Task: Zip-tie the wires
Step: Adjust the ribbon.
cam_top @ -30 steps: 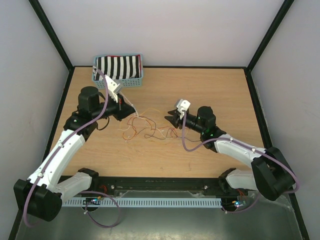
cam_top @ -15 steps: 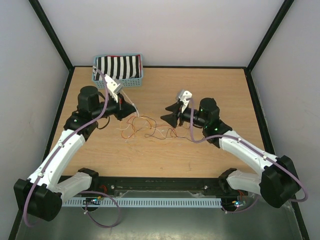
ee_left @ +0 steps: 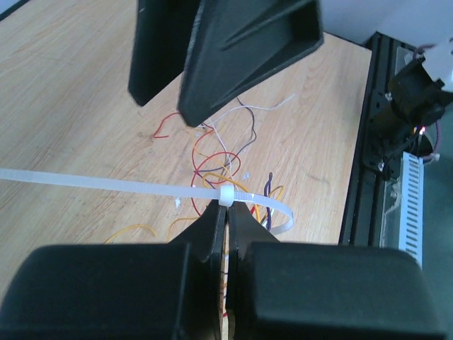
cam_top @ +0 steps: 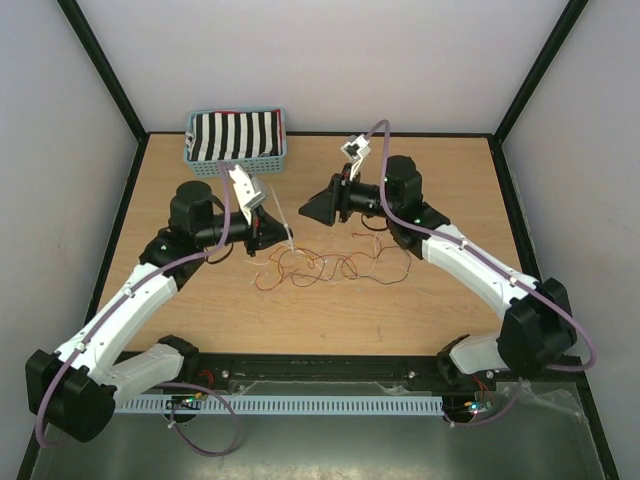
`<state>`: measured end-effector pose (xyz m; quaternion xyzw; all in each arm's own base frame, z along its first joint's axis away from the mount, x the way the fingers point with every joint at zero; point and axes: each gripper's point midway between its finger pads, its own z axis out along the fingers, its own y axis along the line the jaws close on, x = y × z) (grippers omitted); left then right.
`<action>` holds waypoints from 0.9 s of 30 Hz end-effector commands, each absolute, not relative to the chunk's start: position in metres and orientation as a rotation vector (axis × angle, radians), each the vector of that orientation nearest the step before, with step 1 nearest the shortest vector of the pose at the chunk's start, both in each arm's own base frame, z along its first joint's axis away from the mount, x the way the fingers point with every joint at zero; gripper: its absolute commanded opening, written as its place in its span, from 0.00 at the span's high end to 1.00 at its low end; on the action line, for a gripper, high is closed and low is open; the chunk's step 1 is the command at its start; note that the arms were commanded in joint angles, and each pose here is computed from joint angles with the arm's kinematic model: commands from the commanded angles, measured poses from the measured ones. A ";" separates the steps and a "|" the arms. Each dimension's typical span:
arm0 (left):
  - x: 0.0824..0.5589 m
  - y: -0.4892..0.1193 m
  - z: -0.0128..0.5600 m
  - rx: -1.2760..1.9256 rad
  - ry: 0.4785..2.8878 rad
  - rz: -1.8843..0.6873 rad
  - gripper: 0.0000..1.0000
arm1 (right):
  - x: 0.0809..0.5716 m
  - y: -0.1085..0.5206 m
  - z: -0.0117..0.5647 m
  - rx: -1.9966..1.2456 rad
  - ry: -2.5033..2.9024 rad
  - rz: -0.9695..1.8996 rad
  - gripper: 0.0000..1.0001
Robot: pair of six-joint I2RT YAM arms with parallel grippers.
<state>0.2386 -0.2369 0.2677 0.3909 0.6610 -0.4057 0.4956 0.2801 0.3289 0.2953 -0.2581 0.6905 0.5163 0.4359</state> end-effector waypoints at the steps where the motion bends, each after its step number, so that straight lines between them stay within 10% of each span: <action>1: 0.230 -0.245 0.274 1.054 1.460 -0.943 1.00 | 0.268 0.335 0.304 -0.582 1.787 1.449 0.38; 27: 0.227 -0.266 0.256 1.156 1.383 -0.868 1.00 | 0.245 0.348 0.287 -0.564 1.835 1.767 0.59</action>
